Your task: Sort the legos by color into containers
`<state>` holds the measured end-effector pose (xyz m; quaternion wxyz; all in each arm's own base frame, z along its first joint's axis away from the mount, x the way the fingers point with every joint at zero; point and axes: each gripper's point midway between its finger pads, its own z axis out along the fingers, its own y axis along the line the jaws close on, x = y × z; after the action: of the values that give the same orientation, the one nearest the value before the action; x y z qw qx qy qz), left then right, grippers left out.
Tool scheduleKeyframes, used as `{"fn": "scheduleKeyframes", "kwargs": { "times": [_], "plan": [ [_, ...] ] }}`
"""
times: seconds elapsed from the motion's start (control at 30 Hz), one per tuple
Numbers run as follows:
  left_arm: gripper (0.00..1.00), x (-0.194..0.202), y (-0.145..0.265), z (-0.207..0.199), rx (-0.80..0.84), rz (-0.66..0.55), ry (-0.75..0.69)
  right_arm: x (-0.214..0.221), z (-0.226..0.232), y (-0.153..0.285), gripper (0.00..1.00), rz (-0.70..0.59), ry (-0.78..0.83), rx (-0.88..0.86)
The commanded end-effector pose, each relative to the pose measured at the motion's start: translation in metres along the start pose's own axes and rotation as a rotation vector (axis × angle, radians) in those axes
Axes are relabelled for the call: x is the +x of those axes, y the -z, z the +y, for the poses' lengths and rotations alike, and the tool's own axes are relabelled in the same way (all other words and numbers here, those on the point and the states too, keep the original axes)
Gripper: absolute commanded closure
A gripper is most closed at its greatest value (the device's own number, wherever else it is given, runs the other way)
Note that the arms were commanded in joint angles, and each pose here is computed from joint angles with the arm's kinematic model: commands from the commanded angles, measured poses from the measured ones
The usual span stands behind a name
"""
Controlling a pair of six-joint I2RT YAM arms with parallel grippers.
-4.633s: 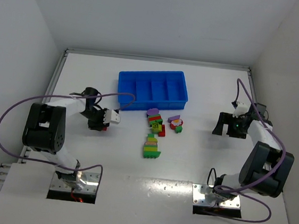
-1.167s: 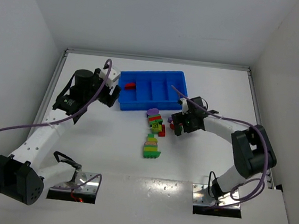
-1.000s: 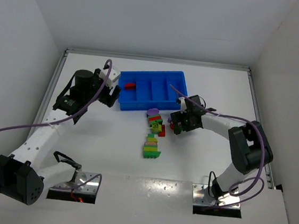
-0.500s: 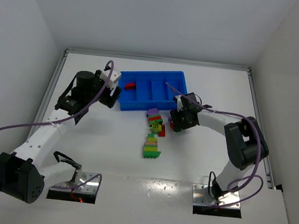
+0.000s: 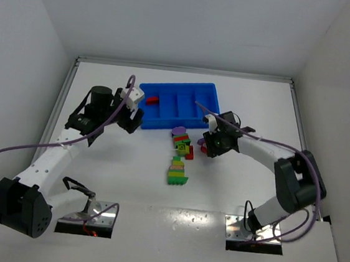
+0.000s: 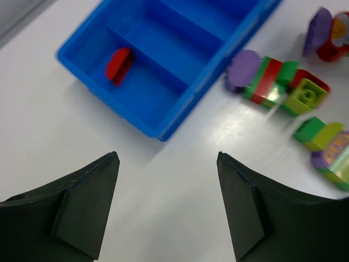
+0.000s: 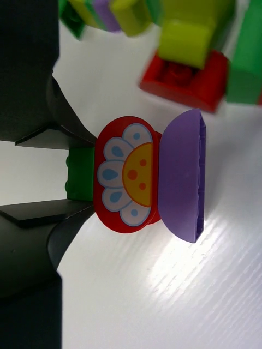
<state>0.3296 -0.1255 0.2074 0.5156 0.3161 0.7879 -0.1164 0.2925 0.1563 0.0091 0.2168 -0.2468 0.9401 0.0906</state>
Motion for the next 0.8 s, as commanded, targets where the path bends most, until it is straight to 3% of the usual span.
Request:
{"fn": "scheduleKeyframes", "kwargs": {
  "times": [0.0,0.13,0.17,0.33,0.4,0.57,0.77],
  "plan": [
    [0.21,-0.01,0.012,-0.032,0.183,-0.035,-0.019,-0.02,0.011,0.046,0.98,-0.153,0.123,-0.048],
    [0.16,-0.02,0.018,-0.06,0.375,-0.043,0.036,-0.032,0.023,0.089,0.98,-0.285,0.228,-0.074],
    [0.16,-0.022,0.024,-0.08,0.5,-0.044,0.07,-0.035,0.026,0.096,0.98,-0.312,0.248,-0.075],
    [0.16,-0.027,0.021,-0.113,0.827,0.005,0.289,-0.04,0.037,0.109,1.0,-0.328,0.31,-0.112],
    [0.16,-0.04,0.024,-0.119,0.898,-0.017,0.306,-0.048,0.046,0.115,1.0,-0.352,0.326,-0.143],
    [0.16,-0.063,0.016,-0.12,0.959,-0.011,0.355,-0.062,0.072,0.122,1.0,-0.369,0.398,-0.212],
    [0.16,-0.051,-0.006,-0.123,0.969,0.064,0.419,-0.076,0.086,0.125,1.0,-0.385,0.492,-0.199]
  ]
}}
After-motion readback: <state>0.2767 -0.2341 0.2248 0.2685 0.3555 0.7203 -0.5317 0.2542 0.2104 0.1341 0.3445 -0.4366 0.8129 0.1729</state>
